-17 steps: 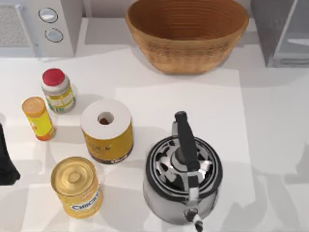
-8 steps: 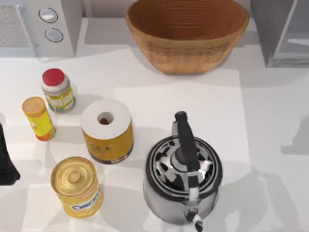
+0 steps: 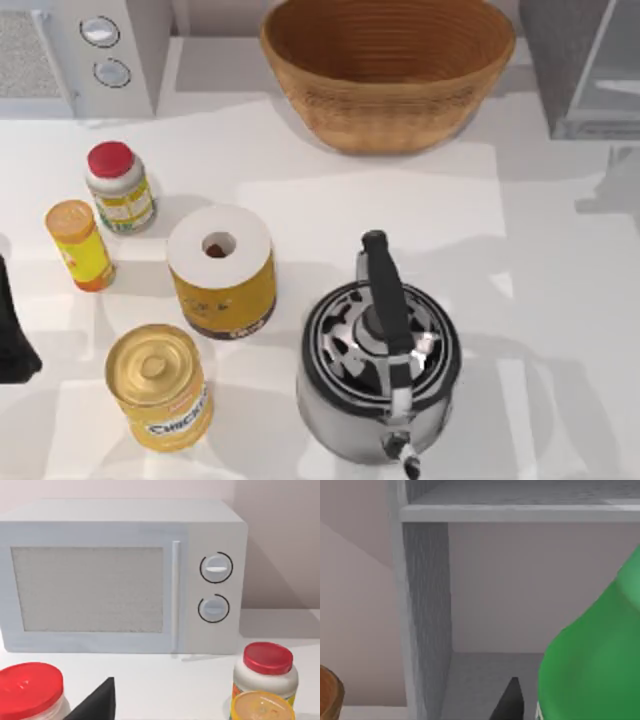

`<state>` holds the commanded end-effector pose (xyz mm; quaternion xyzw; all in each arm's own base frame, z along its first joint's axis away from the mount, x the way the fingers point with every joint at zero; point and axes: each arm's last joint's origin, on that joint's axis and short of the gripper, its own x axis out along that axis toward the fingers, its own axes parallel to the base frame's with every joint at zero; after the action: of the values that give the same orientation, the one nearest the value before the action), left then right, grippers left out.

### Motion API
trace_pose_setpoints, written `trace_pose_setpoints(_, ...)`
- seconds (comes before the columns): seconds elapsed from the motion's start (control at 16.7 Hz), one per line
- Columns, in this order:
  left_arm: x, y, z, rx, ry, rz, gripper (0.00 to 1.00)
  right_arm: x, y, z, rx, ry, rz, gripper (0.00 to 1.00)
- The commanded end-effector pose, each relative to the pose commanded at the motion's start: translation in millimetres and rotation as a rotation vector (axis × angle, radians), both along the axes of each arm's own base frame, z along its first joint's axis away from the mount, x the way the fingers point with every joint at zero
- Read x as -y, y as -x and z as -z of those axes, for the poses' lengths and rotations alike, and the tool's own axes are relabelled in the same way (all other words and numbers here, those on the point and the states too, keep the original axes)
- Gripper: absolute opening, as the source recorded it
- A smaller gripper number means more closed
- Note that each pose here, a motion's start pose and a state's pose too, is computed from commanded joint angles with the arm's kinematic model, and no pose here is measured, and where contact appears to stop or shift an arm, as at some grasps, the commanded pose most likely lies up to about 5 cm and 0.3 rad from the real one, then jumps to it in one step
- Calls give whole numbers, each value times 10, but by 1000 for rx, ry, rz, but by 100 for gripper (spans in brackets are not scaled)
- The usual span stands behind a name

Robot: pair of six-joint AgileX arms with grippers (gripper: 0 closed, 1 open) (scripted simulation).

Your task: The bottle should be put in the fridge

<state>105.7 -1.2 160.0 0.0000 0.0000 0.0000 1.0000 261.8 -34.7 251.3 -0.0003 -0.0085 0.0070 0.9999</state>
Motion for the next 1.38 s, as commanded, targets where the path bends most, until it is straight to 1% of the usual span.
trace_pose_setpoints(0.12,0,0,0,0,0,0,100,101,-329,98,-4,5,-5,1)
trace_pose_setpoints(0.3,0,0,0,0,0,0,100,267,-763,369,-19,8,-8,1)
trace_pose_setpoints(0.42,0,0,0,0,0,0,100,382,-993,593,-30,6,-5,1)
trace_pose_setpoints(0.6,0,0,0,0,0,0,100,540,-1240,914,-36,3,4,1)
trace_pose_setpoints(0.72,0,0,0,0,0,0,100,621,-1342,1072,-33,1,10,1)
trace_pose_setpoints(0.9,0,0,0,0,0,0,100,690,-1422,1203,-26,-1,14,1)
trace_pose_setpoints(1.38,0,0,0,0,0,0,100,680,-1458,1248,-36,-7,11,1)
